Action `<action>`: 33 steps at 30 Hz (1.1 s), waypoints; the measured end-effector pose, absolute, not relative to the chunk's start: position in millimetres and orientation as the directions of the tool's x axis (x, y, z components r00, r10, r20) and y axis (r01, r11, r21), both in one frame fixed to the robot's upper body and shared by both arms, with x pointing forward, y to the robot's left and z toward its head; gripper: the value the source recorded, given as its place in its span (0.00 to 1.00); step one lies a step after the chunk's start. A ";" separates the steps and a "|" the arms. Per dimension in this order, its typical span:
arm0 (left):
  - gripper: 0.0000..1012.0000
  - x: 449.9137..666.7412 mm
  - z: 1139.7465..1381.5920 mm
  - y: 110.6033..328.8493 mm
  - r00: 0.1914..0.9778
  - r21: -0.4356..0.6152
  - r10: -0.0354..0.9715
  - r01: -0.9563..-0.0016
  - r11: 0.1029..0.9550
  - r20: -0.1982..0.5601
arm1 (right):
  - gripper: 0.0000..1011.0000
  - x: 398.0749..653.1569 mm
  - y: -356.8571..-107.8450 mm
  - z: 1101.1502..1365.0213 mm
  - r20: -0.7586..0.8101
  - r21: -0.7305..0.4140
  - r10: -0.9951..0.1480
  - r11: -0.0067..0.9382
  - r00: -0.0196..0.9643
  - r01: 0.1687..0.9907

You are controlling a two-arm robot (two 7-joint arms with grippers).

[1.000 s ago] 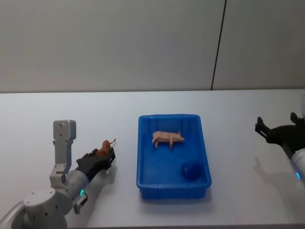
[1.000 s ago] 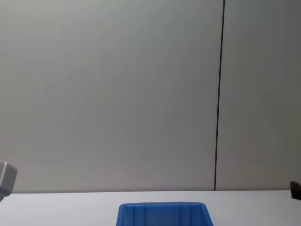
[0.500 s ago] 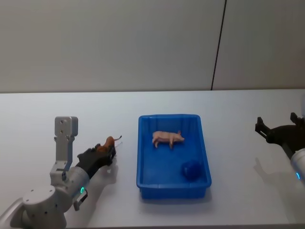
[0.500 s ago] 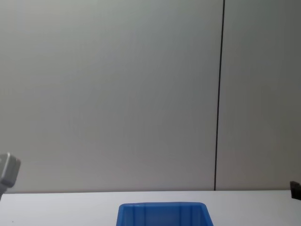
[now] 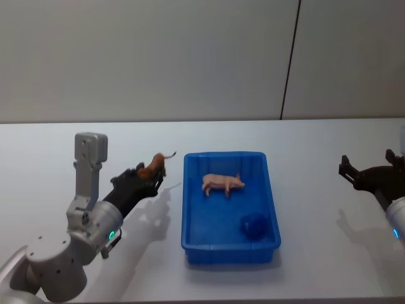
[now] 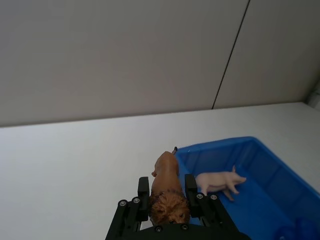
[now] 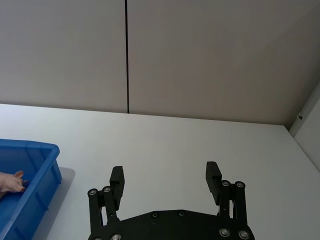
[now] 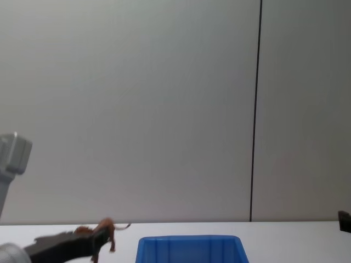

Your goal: Pick up the two dolls from the table and place them into the box.

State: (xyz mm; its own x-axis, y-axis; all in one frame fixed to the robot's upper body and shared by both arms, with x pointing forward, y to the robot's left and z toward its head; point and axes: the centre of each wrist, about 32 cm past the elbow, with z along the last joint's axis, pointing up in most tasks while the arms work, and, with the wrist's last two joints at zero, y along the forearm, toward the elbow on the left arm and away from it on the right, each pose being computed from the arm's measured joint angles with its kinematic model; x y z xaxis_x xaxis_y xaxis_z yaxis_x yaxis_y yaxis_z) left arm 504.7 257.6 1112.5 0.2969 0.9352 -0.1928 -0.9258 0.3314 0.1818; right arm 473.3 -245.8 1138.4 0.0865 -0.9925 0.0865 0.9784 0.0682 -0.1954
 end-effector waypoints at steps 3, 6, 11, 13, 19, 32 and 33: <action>0.43 507.3 1118.8 256.7 0.339 0.142 0.922 -0.919 0.367 -0.185 | 0.99 473.3 -245.8 1138.4 0.086 -0.195 -0.992 0.068 0.087 0.978; 0.43 509.6 1124.0 255.9 0.382 0.106 0.907 -0.909 0.404 -0.180 | 0.99 473.3 -245.8 1138.4 0.086 -0.195 -0.992 0.068 0.087 0.978; 0.43 514.5 1132.3 254.3 0.457 0.049 0.872 -0.881 0.471 -0.174 | 0.99 473.3 -245.8 1138.4 0.086 -0.195 -0.992 0.068 0.087 0.978; 0.43 515.9 1134.1 253.9 0.478 0.035 0.861 -0.871 0.490 -0.172 | 0.99 473.3 -245.8 1138.4 0.086 -0.195 -0.992 0.068 0.087 0.978; 0.43 522.1 1140.7 251.5 0.573 -0.025 0.801 -0.815 0.578 -0.174 | 0.99 473.3 -245.8 1138.4 0.086 -0.195 -0.992 0.068 0.086 0.978; 0.65 533.3 1143.6 246.5 0.722 -0.111 0.664 -0.688 0.717 -0.195 | 0.99 473.3 -245.8 1138.4 0.086 -0.195 -0.992 0.068 0.086 0.978; 0.71 534.5 1143.2 245.8 0.741 -0.122 0.641 -0.668 0.734 -0.199 | 0.99 473.3 -245.8 1138.4 0.086 -0.195 -0.992 0.068 0.086 0.978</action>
